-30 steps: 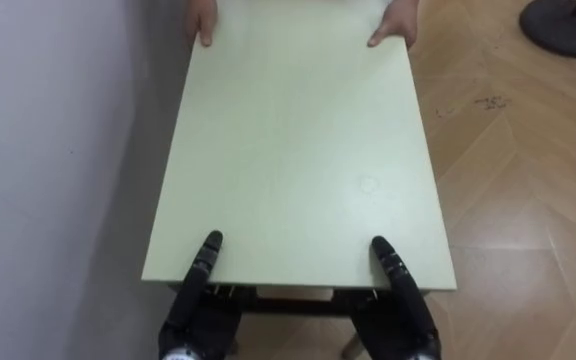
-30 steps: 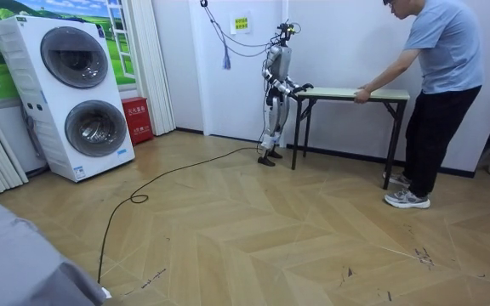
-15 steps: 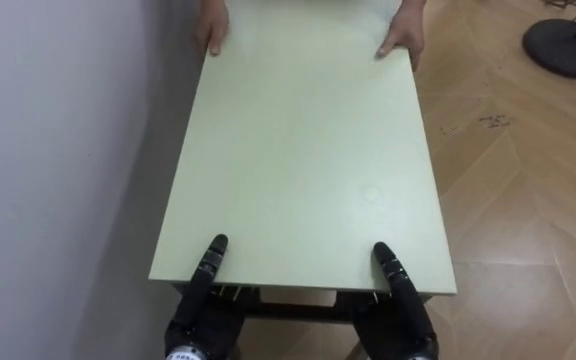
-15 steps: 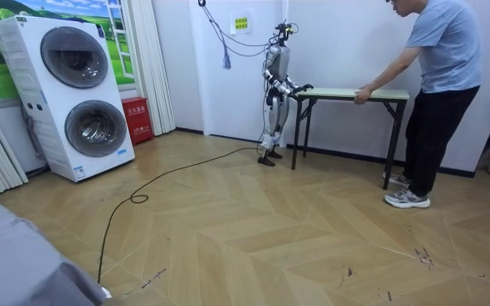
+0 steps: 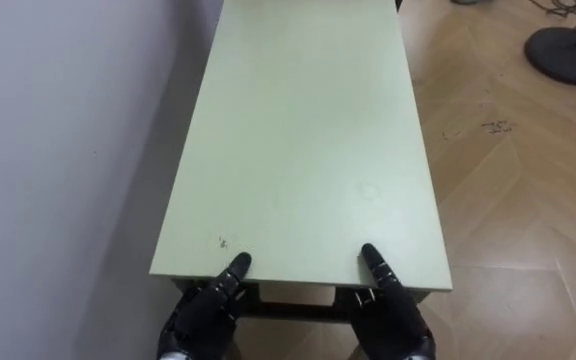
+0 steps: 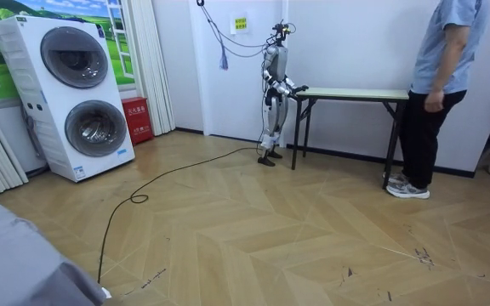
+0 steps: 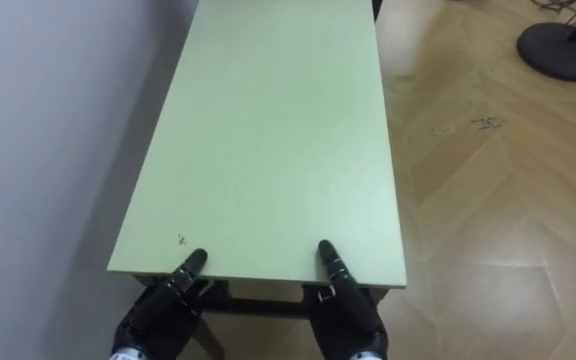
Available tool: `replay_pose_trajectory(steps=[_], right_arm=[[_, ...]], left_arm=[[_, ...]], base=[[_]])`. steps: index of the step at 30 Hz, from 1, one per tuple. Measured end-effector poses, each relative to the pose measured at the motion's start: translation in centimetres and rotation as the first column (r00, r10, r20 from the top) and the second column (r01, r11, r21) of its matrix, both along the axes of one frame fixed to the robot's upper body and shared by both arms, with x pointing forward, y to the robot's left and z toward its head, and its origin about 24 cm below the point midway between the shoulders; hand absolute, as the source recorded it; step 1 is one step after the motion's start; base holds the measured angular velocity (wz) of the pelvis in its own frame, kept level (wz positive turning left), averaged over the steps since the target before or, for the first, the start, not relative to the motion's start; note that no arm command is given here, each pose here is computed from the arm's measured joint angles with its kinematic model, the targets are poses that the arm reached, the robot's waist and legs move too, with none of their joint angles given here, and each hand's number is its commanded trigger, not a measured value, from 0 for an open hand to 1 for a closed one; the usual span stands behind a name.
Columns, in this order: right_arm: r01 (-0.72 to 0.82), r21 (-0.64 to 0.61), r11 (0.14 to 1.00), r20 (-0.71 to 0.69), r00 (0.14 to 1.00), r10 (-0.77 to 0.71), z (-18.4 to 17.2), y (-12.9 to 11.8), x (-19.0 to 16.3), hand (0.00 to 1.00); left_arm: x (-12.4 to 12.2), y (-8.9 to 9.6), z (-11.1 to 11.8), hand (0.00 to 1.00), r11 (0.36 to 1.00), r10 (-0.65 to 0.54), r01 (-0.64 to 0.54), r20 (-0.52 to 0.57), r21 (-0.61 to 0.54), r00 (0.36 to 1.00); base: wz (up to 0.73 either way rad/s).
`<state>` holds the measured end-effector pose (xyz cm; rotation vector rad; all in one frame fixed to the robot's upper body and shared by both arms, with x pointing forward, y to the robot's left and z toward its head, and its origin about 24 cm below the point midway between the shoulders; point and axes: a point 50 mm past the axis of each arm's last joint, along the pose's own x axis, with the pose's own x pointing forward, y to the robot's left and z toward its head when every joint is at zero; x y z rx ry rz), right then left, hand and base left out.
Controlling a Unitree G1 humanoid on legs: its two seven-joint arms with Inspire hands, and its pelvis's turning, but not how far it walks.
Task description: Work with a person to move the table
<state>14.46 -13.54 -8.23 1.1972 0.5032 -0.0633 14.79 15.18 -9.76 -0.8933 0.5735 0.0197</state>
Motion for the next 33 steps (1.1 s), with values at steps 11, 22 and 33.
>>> replay_pose_trajectory(steps=[11,22,33], right_arm=[[-0.089,-0.004,0.996,0.049,0.995,0.089,0.2,0.4,-0.1,0.00],[-0.108,0.009,0.994,0.064,0.992,0.107,0.2,0.6,-0.1,0.00],[-0.244,-0.111,0.963,0.081,0.964,0.253,0.0,-0.1,-0.7,0.00]], left_arm=[[-1.2,-0.7,-1.0,0.00,0.993,-0.114,0.117,-0.064,0.031,0.991],[-2.4,-1.6,-1.8,0.00,0.977,-0.205,0.212,-0.134,0.038,0.969],[-3.0,-1.2,-2.4,0.00,0.962,-0.240,0.258,-0.175,0.088,0.955]], base=[[0.00],[0.00],[-0.01]])
